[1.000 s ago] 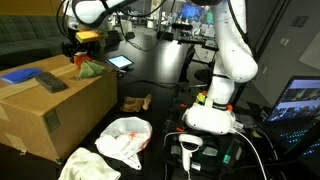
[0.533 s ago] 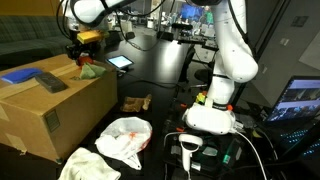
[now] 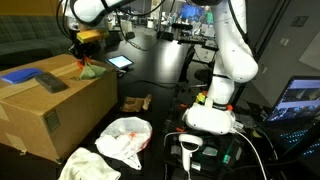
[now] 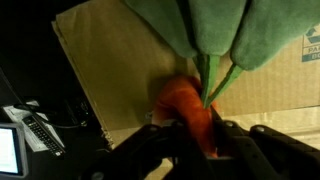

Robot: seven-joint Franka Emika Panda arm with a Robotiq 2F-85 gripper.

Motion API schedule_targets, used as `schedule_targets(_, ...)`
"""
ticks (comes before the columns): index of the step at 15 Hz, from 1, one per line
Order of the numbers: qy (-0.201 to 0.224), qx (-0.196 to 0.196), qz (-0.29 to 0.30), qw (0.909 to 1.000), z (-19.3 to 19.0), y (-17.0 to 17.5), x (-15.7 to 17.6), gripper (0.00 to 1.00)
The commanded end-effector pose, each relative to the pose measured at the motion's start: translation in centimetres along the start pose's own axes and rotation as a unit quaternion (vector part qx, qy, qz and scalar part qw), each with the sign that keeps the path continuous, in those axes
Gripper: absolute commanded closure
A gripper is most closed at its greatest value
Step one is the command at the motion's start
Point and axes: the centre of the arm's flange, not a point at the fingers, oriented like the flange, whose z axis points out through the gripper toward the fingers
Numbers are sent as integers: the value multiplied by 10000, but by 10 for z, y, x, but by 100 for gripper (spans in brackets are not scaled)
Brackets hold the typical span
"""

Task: Pick the objects on the box and put them on the table, then pick the objects on the table and put them on the box

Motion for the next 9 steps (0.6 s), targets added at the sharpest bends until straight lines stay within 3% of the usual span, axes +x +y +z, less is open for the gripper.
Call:
schedule_targets(1,34,-81,71,9999,-11,11,-2,98)
schedule_targets(9,82,-58,236,9997,-42,62,-49,96)
